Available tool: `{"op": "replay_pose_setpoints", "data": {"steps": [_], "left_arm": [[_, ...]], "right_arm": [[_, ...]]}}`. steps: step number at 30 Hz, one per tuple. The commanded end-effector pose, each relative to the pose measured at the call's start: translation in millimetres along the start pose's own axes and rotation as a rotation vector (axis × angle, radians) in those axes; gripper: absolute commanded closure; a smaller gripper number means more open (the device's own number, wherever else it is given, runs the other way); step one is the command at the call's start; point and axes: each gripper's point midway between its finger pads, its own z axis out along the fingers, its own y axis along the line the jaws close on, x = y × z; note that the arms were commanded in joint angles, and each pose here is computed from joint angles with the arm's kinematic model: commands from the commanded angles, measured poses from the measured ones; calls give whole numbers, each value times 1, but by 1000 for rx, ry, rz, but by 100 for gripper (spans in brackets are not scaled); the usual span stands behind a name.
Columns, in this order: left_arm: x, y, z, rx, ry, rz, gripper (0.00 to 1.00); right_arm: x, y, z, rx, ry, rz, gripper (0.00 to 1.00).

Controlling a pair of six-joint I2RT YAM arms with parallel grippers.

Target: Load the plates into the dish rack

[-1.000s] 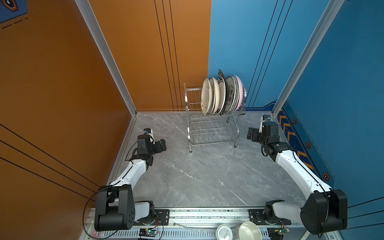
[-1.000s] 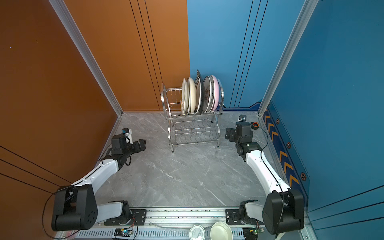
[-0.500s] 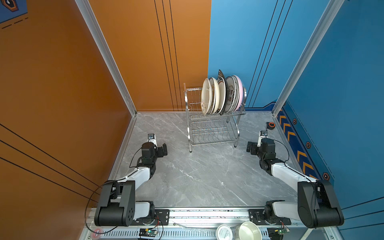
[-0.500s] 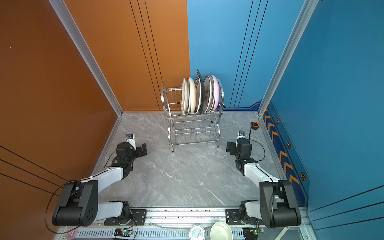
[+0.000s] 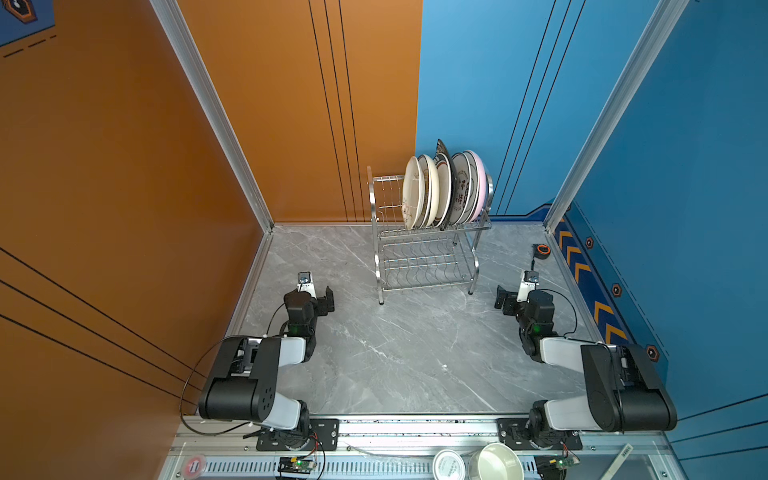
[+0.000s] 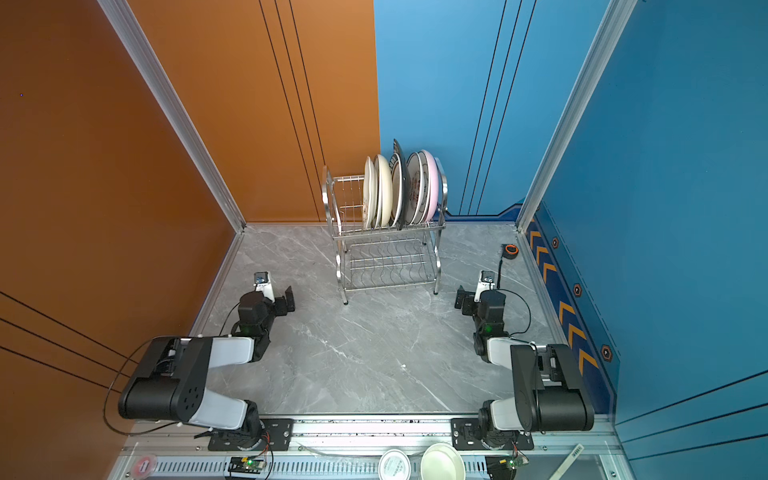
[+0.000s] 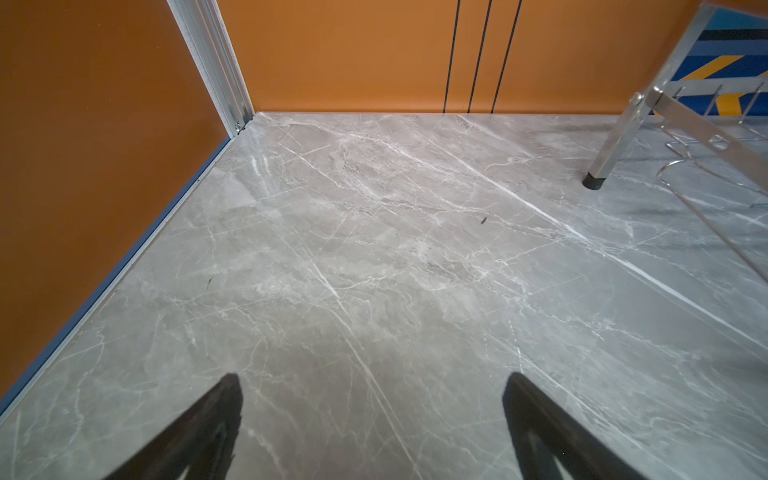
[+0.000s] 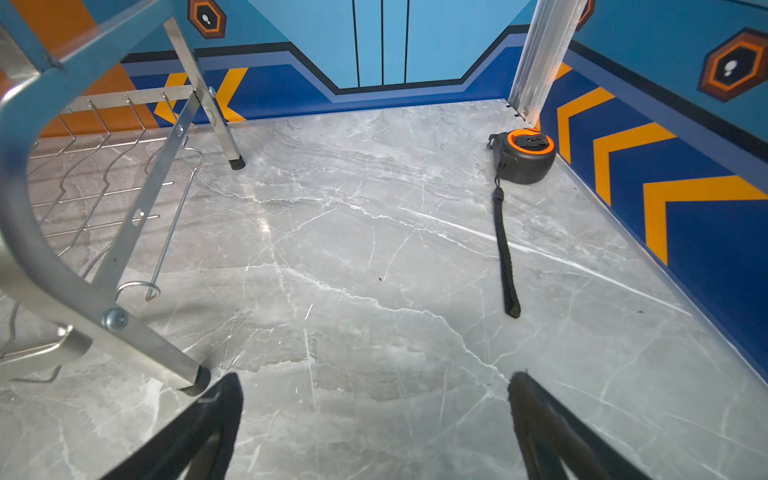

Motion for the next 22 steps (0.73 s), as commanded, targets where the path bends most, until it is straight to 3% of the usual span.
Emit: {"op": "replay_pose_setpoints", "data": {"steps": [1, 5, 11, 22], "left_arm": [[-7, 11, 0, -51, -68, -27, 1], [-4, 10, 0, -46, -66, -25, 1], [-4, 10, 2, -50, -64, -23, 1], [-4, 11, 3, -50, -62, -24, 0]], "right_arm": [[-12, 2, 0, -20, -101, 0, 0], [-5, -3, 3, 17, -111, 3, 0], [-3, 3, 15, 20, -27, -33, 0], [-3, 3, 13, 20, -44, -33, 0]]}}
